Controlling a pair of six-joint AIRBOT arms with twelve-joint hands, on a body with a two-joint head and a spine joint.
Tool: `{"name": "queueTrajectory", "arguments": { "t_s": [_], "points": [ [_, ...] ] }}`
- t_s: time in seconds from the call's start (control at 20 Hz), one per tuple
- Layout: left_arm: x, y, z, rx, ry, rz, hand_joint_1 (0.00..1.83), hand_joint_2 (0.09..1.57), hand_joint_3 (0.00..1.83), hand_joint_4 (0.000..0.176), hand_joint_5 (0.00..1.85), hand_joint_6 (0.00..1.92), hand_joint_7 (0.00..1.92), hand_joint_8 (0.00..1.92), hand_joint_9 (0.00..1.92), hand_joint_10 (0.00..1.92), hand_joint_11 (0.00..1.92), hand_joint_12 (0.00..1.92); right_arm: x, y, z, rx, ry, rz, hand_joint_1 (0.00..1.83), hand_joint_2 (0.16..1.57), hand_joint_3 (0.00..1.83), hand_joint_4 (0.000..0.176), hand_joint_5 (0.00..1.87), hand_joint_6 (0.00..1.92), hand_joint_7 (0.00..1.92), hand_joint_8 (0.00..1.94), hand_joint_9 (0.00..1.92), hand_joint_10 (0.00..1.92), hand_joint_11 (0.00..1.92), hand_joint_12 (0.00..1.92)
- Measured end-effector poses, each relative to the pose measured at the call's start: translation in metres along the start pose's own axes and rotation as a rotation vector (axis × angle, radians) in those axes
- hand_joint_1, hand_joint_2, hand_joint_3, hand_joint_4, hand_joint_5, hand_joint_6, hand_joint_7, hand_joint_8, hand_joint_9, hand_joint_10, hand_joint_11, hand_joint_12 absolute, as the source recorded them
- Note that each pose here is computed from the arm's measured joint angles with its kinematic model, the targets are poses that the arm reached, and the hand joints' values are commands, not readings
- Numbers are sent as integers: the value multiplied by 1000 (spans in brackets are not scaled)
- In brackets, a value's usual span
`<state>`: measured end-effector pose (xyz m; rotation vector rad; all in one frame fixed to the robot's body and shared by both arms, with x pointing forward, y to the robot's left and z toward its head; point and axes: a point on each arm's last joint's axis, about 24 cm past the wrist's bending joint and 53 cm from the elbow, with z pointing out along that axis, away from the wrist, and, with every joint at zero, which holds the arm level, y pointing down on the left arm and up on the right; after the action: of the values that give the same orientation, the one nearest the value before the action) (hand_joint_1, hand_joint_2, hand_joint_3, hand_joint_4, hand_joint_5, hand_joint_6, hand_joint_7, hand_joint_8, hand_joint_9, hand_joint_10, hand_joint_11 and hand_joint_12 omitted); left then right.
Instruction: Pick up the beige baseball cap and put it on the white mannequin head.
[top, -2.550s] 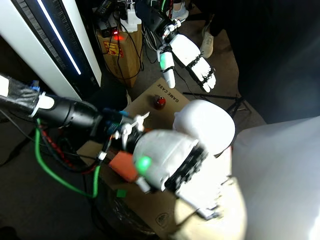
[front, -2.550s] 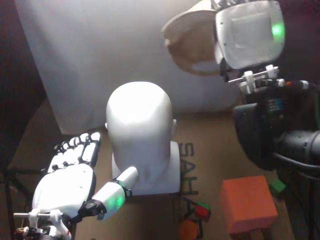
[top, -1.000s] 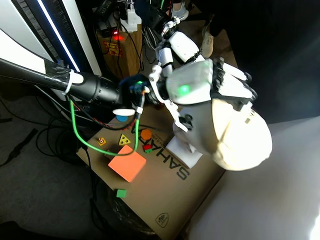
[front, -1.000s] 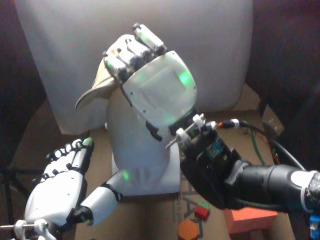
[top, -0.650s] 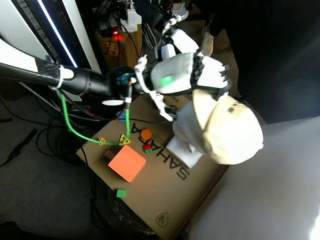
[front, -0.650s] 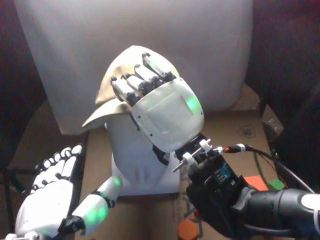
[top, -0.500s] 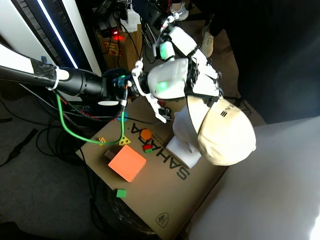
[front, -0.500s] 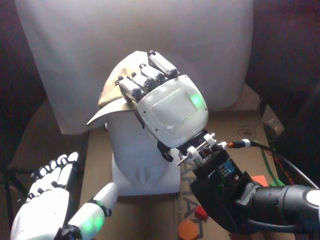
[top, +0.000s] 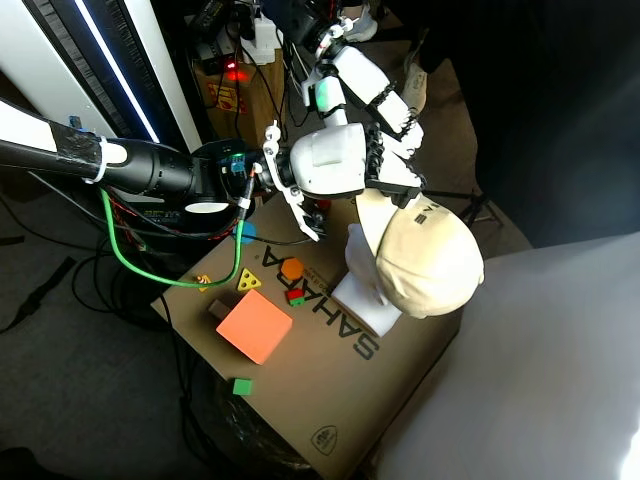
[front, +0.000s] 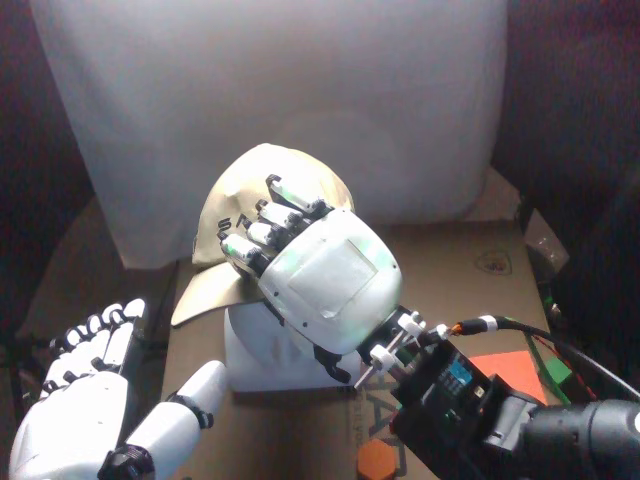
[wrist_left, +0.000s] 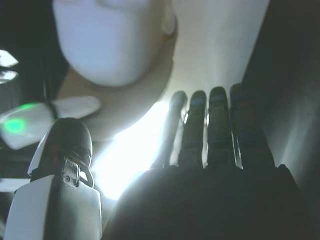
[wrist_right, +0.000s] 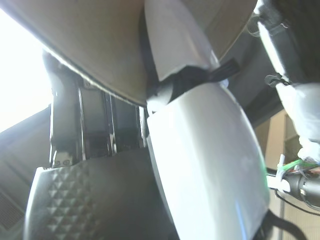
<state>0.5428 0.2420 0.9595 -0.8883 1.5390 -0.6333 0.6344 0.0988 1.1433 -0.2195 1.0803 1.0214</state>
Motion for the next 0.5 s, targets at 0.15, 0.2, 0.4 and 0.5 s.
{"name": "queueTrajectory", "arguments": {
  "t_s": [0.15,0.2,0.4,0.5],
  "points": [
    [-6,-3,6,18,-15,8,0,1129,0,0,41,4,0,0,0,0,31,28,4,1,-12,20,9,27,1240,1138,1,0,820,1108,1054,1030,833,1048,468,1588],
    [-10,-4,9,27,-21,15,0,1129,0,0,41,3,0,0,0,0,39,33,3,1,-17,36,0,45,1240,1139,1,0,818,1110,1054,1029,835,1049,467,1589],
    [-12,-7,13,39,-27,13,0,1127,0,0,43,3,0,0,0,0,45,41,-3,-7,-27,85,-28,74,1243,1140,1,0,809,1122,1057,1024,837,1054,465,1593],
    [-14,-4,12,32,-30,10,0,1127,0,0,40,1,0,0,0,0,12,29,-2,-9,-28,91,-22,80,1352,1178,2,0,712,1189,981,1067,758,1441,451,1621]
  ]
}}
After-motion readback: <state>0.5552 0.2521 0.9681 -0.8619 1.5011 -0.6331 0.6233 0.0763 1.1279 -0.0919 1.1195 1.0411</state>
